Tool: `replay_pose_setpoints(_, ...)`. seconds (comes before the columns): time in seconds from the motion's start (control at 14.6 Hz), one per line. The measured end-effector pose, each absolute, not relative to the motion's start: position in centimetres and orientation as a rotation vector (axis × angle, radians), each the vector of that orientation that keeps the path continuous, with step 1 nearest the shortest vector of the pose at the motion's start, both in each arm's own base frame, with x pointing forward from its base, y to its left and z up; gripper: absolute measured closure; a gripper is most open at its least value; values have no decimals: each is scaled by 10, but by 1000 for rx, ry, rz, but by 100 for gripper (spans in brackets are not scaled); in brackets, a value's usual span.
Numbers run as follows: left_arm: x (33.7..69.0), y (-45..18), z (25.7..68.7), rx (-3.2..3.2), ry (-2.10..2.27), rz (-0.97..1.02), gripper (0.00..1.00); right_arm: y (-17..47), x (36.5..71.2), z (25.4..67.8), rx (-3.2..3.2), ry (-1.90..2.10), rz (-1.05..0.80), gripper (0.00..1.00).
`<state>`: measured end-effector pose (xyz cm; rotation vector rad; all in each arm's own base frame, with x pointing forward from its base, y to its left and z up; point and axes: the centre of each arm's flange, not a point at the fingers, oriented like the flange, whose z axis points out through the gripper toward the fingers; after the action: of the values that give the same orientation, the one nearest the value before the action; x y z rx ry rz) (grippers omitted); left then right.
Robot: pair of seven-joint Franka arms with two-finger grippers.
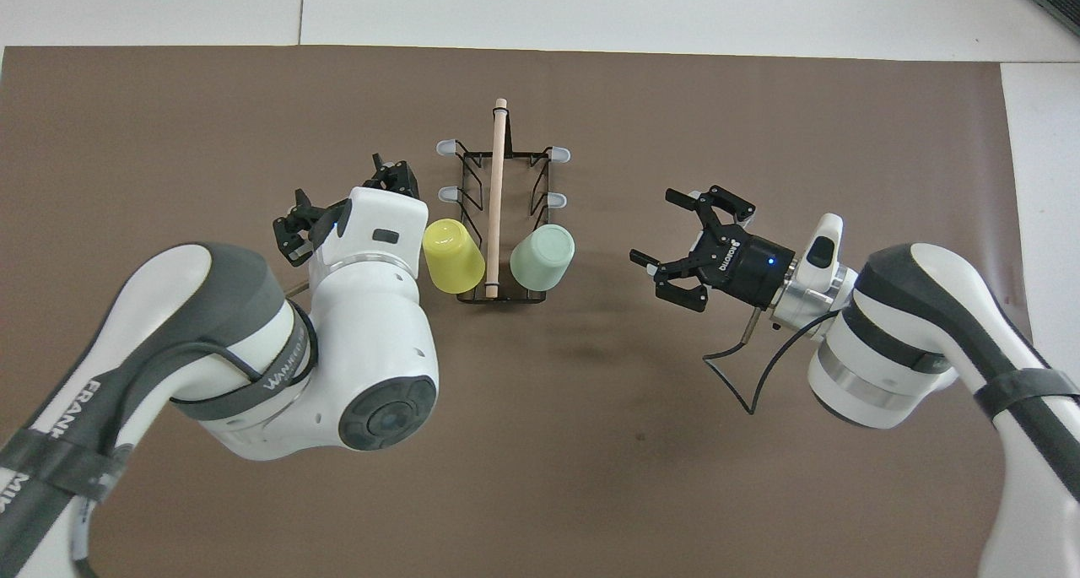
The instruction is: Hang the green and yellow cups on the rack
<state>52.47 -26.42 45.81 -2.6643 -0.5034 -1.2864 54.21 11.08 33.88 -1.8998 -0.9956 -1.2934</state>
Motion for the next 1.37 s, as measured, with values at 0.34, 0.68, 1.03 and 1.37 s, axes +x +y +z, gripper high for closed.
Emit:
replay_pose_setpoints(0.34, 557, -200, 467, -2726, -371, -1169, 0, -12, 563, 357, -2025, -1475, -1162, 0)
replay_pose_setpoints(0.68, 582, -141, 488, -2840, -282, -982, 0, -74, 571, 381, -2134, -1844, -870, 0)
replay_pose_setpoints(1.03, 588, -89, 497, -2918, -131, -786, 0, -94, 584, 405, -2389, -1995, -560, 0)
replay_pose_setpoints(1.37, 581, -44, 508, -2984, -61, -622, 0, -48, 597, 422, -2694, -1927, -322, 0)
